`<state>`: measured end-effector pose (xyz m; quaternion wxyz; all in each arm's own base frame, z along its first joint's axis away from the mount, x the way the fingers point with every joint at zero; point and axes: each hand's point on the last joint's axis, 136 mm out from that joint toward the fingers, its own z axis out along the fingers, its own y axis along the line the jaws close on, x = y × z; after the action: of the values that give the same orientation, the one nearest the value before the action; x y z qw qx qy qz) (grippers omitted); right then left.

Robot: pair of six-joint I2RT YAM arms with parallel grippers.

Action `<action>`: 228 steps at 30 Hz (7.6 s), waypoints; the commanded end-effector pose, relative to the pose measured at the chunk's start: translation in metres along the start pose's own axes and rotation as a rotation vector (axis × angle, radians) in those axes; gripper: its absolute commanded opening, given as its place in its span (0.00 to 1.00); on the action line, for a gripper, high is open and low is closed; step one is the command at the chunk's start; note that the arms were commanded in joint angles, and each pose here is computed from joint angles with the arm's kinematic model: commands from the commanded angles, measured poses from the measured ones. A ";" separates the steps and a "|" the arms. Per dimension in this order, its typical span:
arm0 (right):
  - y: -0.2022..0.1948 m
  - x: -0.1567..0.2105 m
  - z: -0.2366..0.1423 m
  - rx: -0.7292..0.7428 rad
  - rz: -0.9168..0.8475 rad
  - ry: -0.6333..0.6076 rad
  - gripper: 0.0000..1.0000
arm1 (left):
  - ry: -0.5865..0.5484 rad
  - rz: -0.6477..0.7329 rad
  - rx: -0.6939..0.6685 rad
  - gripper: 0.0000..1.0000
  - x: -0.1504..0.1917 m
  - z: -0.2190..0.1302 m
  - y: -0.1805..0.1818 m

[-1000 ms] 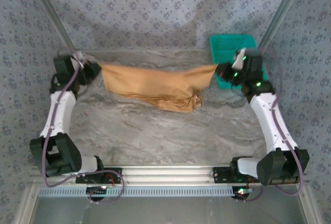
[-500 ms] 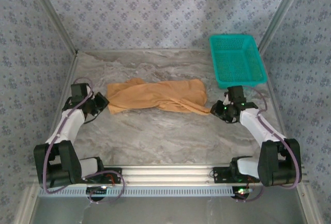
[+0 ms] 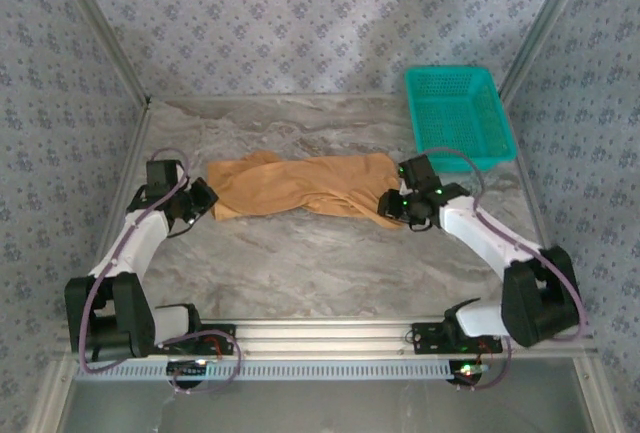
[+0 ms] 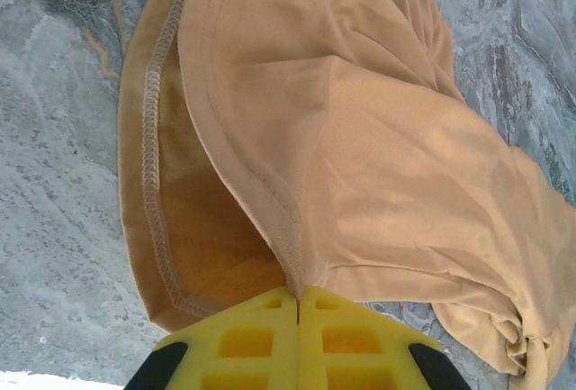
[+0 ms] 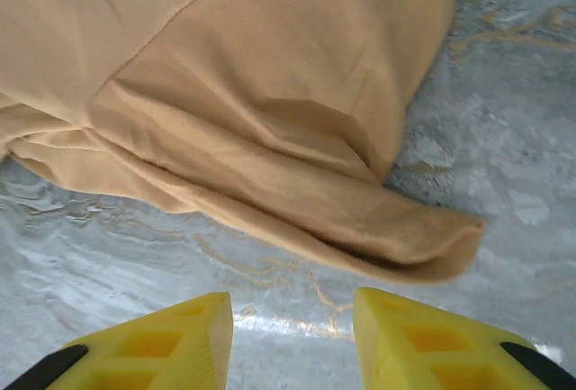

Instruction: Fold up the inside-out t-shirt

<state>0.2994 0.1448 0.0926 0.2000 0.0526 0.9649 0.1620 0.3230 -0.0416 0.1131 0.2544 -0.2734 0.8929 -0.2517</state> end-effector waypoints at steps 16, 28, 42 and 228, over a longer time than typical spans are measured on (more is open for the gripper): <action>0.016 -0.034 0.029 0.082 -0.144 0.032 0.00 | -0.057 0.090 -0.035 0.04 -0.008 -0.016 -0.005; 0.009 -0.019 0.040 0.084 -0.220 0.091 0.37 | -0.036 0.081 -0.018 0.04 -0.006 -0.009 -0.006; 0.011 -0.018 0.041 0.087 -0.208 0.100 0.00 | -0.038 0.086 -0.025 0.03 -0.004 -0.011 -0.004; 0.009 0.017 -0.066 -0.014 -0.030 0.200 0.00 | -0.185 0.084 -0.102 0.00 -0.017 -0.089 0.004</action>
<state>0.2634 0.1379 0.1423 0.1264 0.0272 0.9764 0.1731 0.2748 -0.0126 0.1638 0.2983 -0.2684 0.8948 -0.1956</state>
